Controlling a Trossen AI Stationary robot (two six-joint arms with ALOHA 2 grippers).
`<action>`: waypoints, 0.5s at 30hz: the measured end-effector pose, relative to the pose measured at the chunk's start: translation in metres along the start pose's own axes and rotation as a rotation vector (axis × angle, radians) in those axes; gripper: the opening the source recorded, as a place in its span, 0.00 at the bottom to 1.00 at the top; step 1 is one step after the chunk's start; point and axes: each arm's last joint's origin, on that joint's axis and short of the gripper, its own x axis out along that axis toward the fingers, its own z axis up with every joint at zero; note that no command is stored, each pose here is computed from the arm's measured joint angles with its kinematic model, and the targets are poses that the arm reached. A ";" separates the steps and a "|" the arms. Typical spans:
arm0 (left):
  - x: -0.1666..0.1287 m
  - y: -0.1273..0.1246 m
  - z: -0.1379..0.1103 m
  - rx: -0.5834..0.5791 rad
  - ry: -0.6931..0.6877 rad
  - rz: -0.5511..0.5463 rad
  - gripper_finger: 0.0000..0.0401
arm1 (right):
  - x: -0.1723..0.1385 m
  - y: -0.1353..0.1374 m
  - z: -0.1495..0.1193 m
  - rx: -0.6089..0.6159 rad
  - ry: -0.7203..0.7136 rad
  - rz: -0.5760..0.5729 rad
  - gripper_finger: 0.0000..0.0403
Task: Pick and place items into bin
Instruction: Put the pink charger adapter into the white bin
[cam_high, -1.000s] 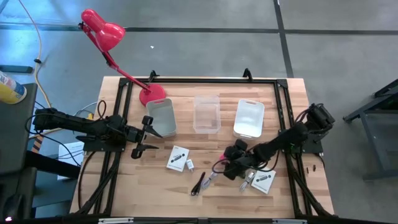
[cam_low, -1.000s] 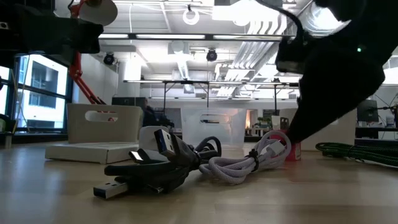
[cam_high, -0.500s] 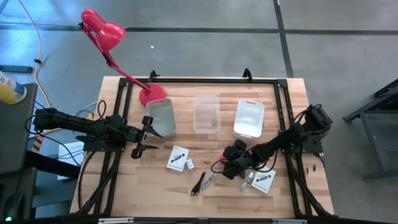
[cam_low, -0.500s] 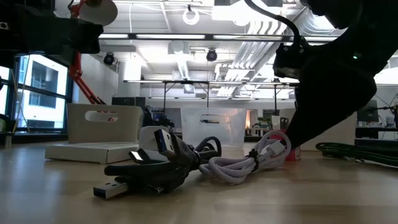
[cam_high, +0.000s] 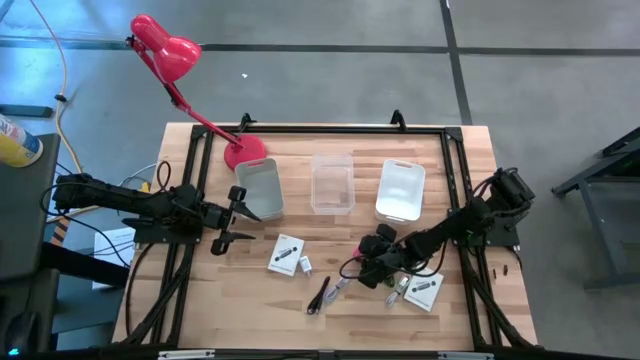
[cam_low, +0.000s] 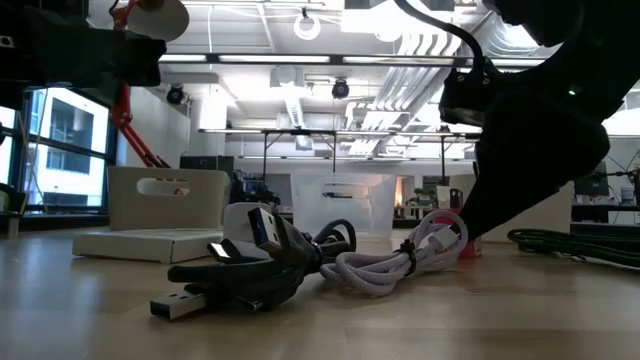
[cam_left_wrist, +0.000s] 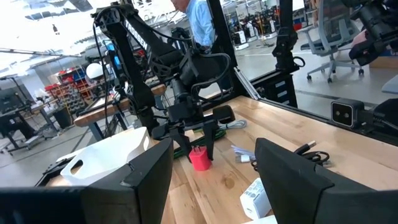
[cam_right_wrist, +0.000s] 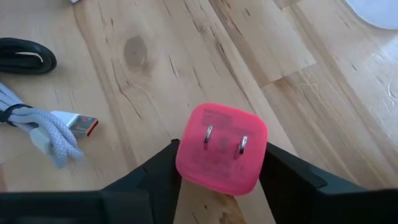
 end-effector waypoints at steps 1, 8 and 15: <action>0.000 0.000 0.000 -0.001 0.002 0.000 0.54 | 0.000 0.000 0.000 0.000 0.000 0.000 0.49; 0.000 -0.001 -0.002 -0.005 0.019 -0.007 0.54 | 0.000 0.000 0.000 0.000 0.000 0.001 0.46; 0.000 -0.001 -0.002 -0.006 0.023 -0.007 0.54 | 0.000 0.000 0.000 0.000 0.000 0.001 0.41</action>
